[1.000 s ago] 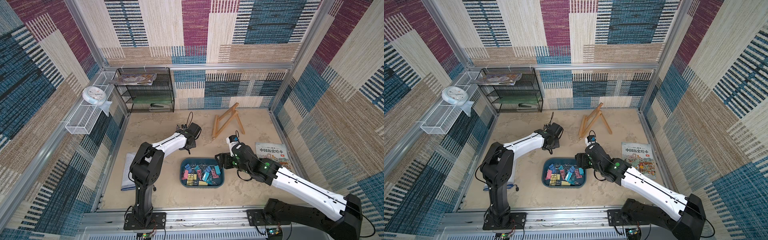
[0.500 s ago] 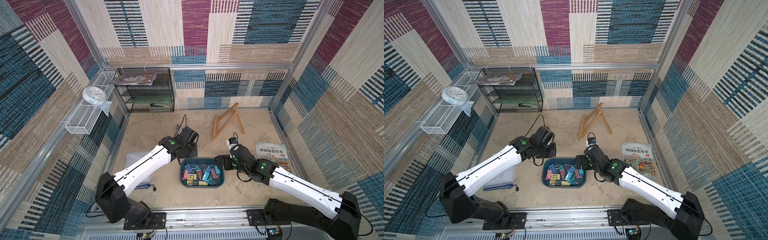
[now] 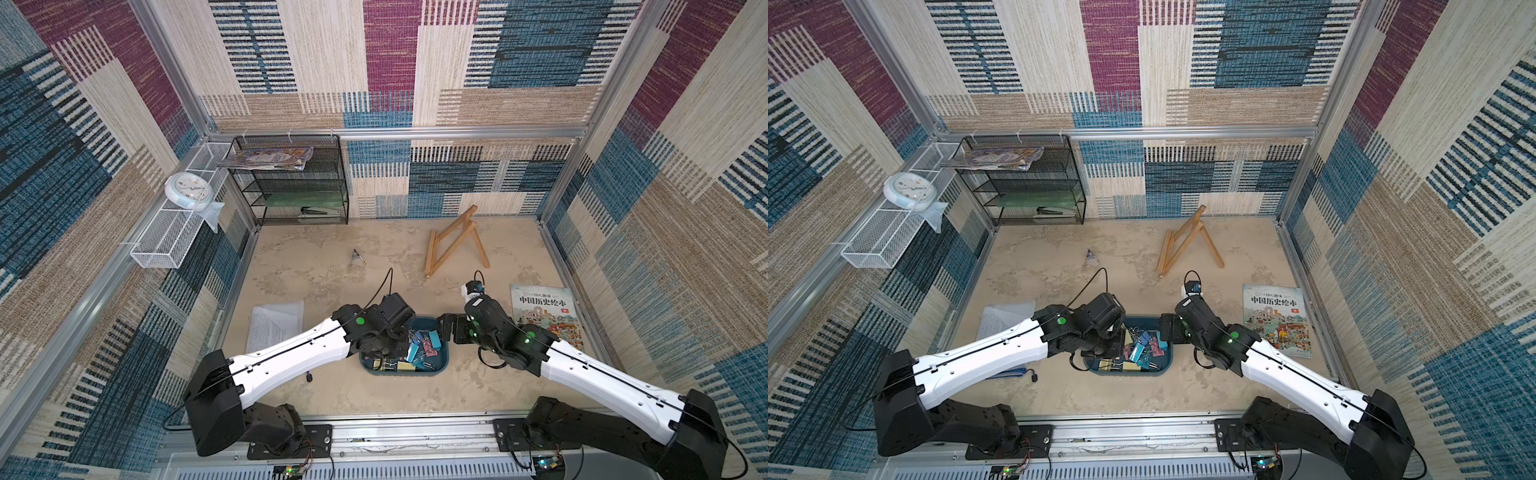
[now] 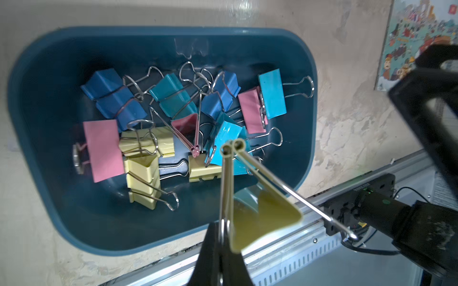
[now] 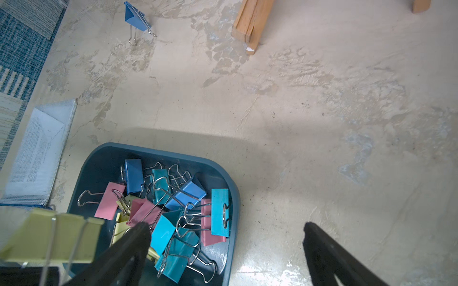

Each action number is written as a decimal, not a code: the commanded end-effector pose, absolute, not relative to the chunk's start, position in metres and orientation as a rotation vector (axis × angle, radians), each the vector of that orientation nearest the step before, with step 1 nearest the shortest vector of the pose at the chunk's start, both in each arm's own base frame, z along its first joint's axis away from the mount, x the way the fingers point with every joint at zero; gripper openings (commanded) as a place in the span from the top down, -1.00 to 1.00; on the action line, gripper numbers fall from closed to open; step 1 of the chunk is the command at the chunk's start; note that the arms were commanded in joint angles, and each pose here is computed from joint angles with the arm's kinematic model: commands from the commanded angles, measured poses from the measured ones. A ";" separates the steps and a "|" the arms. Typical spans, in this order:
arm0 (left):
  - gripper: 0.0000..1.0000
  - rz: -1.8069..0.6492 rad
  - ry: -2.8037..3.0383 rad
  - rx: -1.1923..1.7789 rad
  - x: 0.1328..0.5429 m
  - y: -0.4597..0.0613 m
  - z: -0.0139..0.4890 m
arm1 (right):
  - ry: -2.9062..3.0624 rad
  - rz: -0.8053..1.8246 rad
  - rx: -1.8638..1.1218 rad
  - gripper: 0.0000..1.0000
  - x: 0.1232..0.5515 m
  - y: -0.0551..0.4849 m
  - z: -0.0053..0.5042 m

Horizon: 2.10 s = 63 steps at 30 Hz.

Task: Put the binder clips in the storage box
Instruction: Place the binder clip in the storage box, then pick up the binder clip at the center of the board.

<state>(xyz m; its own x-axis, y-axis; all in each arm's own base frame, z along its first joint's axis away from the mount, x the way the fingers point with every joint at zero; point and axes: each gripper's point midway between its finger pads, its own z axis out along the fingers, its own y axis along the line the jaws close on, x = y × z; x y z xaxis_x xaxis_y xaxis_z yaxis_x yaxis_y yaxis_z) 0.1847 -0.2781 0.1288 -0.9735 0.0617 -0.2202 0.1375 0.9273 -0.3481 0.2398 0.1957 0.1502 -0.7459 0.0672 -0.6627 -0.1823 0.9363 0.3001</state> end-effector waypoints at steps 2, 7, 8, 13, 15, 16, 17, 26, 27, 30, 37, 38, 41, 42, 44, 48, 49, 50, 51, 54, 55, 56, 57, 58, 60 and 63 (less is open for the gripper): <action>1.00 -0.597 2.882 0.136 0.190 -0.305 0.115 | 2.357 0.474 -0.054 -1.00 0.240 0.195 0.155; 1.00 -0.552 2.881 0.116 0.203 -0.316 0.090 | 2.351 0.479 -0.041 -1.00 0.239 0.191 0.157; 1.00 -0.555 2.880 0.118 0.204 -0.319 0.086 | 2.351 0.475 -0.041 -1.00 0.238 0.190 0.157; 0.83 -0.524 2.899 0.109 0.207 -0.321 0.067 | 2.349 0.470 -0.036 -1.00 0.236 0.187 0.159; 0.73 -0.517 2.898 0.106 0.207 -0.320 0.066 | 2.344 0.473 -0.035 -1.00 0.236 0.186 0.162; 0.66 -0.523 2.891 0.105 0.207 -0.320 0.068 | 2.339 0.478 -0.033 -1.00 0.237 0.187 0.164; 0.58 -0.531 2.880 0.104 0.208 -0.319 0.071 | 2.335 0.482 -0.032 -1.00 0.237 0.187 0.166; -0.05 -0.564 2.680 0.114 0.214 -0.293 0.144 | 2.257 0.515 -0.091 -1.00 0.255 0.206 0.204; -0.06 -0.555 2.649 0.111 0.215 -0.286 0.154 | 2.246 0.523 -0.109 -1.00 0.258 0.212 0.208; -0.11 -0.504 2.525 0.057 0.219 -0.254 0.187 | 2.210 0.558 -0.180 -1.00 0.271 0.234 0.224; -0.24 -0.373 2.261 -0.134 0.208 -0.153 0.242 | 2.175 0.587 -0.338 -0.99 0.322 0.305 0.229; -0.30 -0.366 2.233 -0.159 0.205 -0.140 0.245 | 2.176 0.592 -0.362 -0.98 0.332 0.317 0.224; -0.49 -0.354 2.181 -0.211 0.194 -0.110 0.249 | 2.180 0.551 -0.412 -0.91 0.365 0.349 0.207; -0.52 -0.352 2.166 -0.226 0.192 -0.102 0.250 | 2.194 0.519 -0.418 -0.88 0.376 0.357 0.197; -0.58 -0.353 2.147 -0.241 0.187 -0.091 0.251 | 2.223 0.454 -0.431 -0.79 0.401 0.373 0.176; -0.69 -0.350 2.138 -0.230 0.181 -0.082 0.248 | 2.289 0.407 -0.485 -0.55 0.439 0.409 0.132; -0.73 -0.349 2.145 -0.220 0.181 -0.083 0.245 | 2.303 0.393 -0.496 -0.49 0.448 0.416 0.119; -0.75 -0.347 2.151 -0.213 0.180 -0.084 0.242 | 2.320 0.377 -0.498 -0.45 0.454 0.419 0.108; -0.78 -0.346 2.160 -0.202 0.180 -0.086 0.240 | 2.334 0.369 -0.499 -0.40 0.461 0.424 0.099; -0.91 -0.353 2.175 -0.165 0.182 -0.093 0.235 | 2.341 0.331 -0.513 -0.34 0.478 0.431 0.076; -0.94 -0.357 2.179 -0.152 0.182 -0.096 0.234 | 2.340 0.318 -0.521 -0.32 0.483 0.433 0.070; -0.99 -0.358 2.183 -0.136 0.183 -0.099 0.233 | 2.338 0.309 -0.534 -0.28 0.486 0.434 0.065; -0.97 -0.367 2.183 -0.117 0.183 -0.103 0.232 | 2.330 0.299 -0.541 -0.25 0.490 0.436 0.061; -0.97 -0.370 2.186 -0.096 0.184 -0.106 0.232 | 2.327 0.291 -0.549 -0.21 0.493 0.438 0.056; -0.97 -0.374 2.191 -0.074 0.185 -0.111 0.231 | 2.317 0.285 -0.569 -0.18 0.497 0.441 0.047; -0.97 -0.374 2.199 -0.057 0.187 -0.116 0.229 | 2.289 0.265 -0.592 -0.15 0.505 0.444 0.037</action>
<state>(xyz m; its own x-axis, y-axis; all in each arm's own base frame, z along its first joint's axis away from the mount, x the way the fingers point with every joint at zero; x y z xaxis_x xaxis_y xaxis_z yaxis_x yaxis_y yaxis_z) 0.1837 -0.1070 0.2249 -0.6201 -0.1884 -0.7616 0.0547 0.9580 -0.2815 0.4987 0.4434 0.0389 -0.6486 -0.3061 -0.6969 -0.4725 0.8797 0.0534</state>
